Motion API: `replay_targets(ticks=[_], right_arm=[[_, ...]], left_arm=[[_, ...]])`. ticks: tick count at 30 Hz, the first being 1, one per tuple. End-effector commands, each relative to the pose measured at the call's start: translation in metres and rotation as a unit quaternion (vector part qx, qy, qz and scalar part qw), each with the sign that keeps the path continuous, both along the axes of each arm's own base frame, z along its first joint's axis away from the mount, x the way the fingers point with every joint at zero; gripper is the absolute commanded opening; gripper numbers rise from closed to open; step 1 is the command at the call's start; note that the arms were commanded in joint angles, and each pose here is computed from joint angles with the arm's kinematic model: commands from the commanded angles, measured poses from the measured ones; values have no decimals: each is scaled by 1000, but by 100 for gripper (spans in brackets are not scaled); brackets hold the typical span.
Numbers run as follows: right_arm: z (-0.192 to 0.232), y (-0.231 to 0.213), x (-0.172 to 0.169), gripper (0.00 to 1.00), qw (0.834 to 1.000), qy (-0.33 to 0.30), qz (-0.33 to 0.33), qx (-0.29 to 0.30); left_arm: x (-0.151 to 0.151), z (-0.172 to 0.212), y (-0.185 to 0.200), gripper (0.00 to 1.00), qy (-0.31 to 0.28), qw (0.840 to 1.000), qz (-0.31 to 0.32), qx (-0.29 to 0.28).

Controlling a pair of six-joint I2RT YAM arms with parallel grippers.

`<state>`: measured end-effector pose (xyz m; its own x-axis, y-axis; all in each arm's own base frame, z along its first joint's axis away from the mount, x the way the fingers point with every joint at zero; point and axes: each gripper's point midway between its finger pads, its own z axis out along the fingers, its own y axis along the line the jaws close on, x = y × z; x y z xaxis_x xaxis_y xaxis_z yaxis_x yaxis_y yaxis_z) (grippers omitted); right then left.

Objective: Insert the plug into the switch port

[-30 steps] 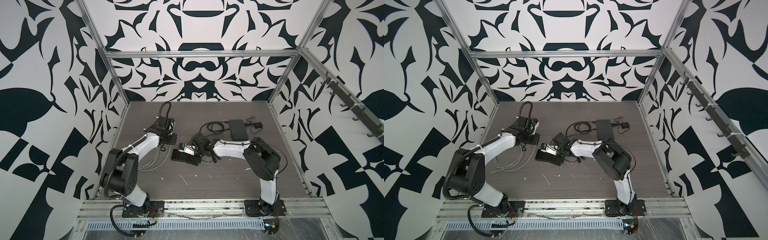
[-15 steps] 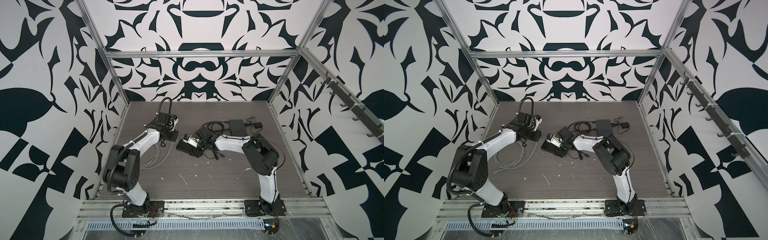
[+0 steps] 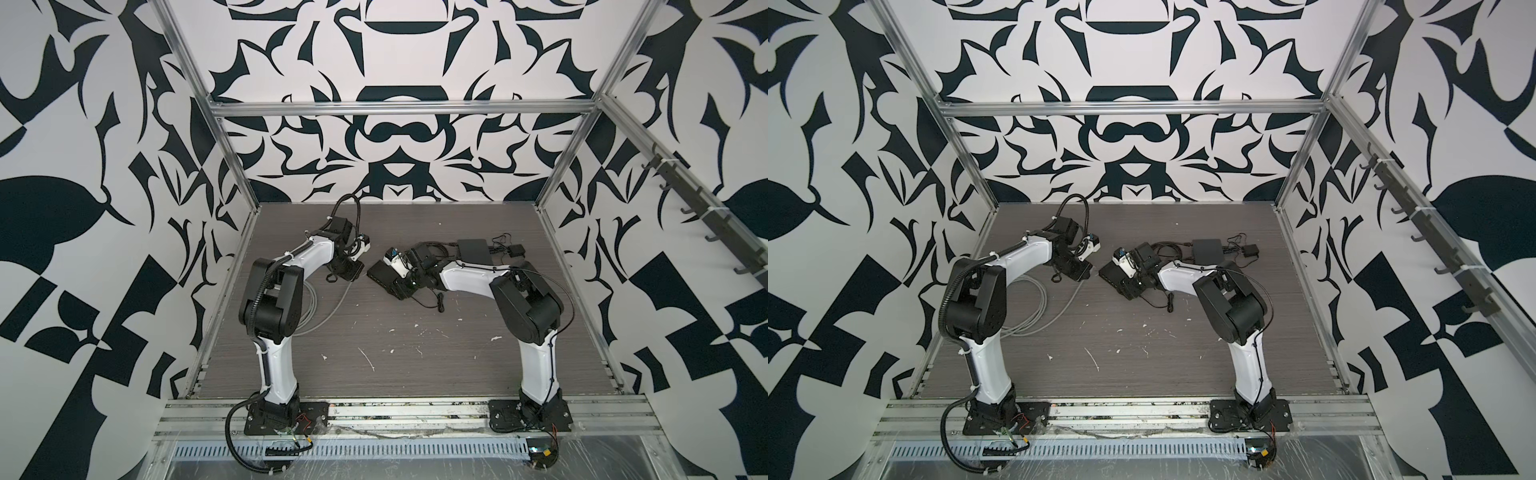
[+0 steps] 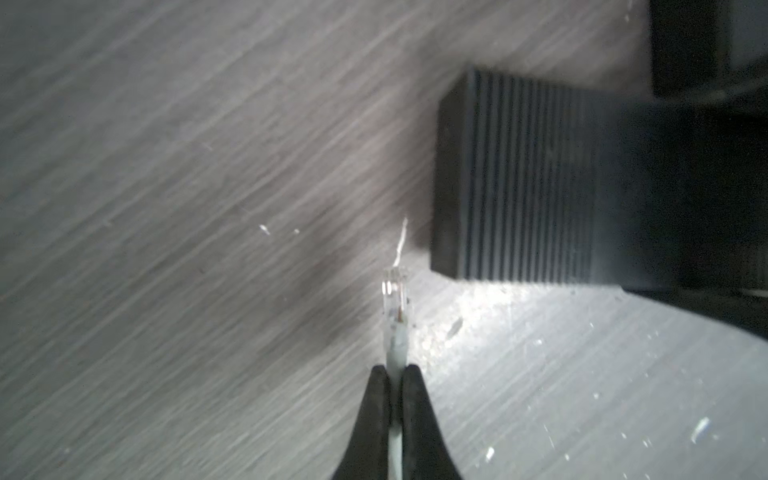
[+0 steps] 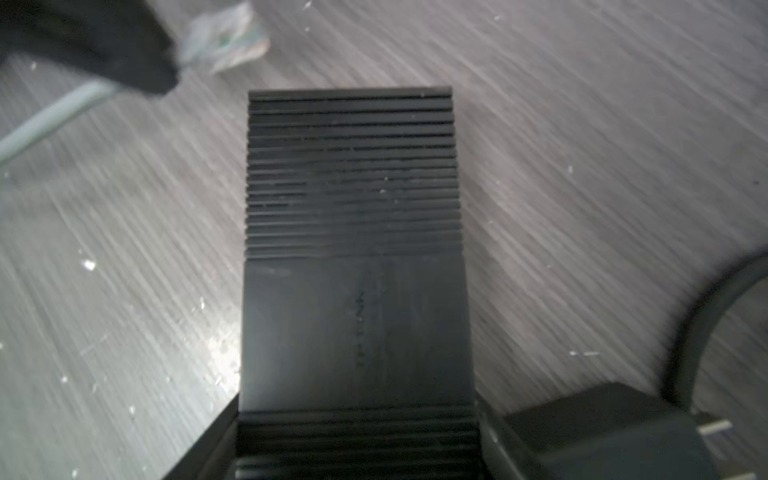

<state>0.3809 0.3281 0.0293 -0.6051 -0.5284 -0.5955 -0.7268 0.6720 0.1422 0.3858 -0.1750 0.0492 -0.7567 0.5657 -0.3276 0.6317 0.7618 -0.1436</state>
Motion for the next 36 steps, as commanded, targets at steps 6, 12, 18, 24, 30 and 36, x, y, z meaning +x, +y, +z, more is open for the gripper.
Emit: replay_targets(ticks=[6,12,18,24,30,36], right_arm=[[-7,-12,4,70,998,37,-40,-24],[0,-7,2,73,998,49,-35,-13],[11,-2,-2,76,998,54,-24,4],[31,1,3,76,999,32,-19,16],[39,3,18,76,999,23,-26,18],[46,5,15,76,999,23,-23,35]], left_arm=[[-23,-10,-12,0,43,999,-21,-3],[-20,-22,-10,0,44,999,-21,19],[-13,-27,-12,0,36,999,-19,18],[-10,-20,-15,0,16,1000,-15,5],[-18,-10,-29,0,21,998,-28,-43],[-28,1,-34,0,42,995,-19,-86]])
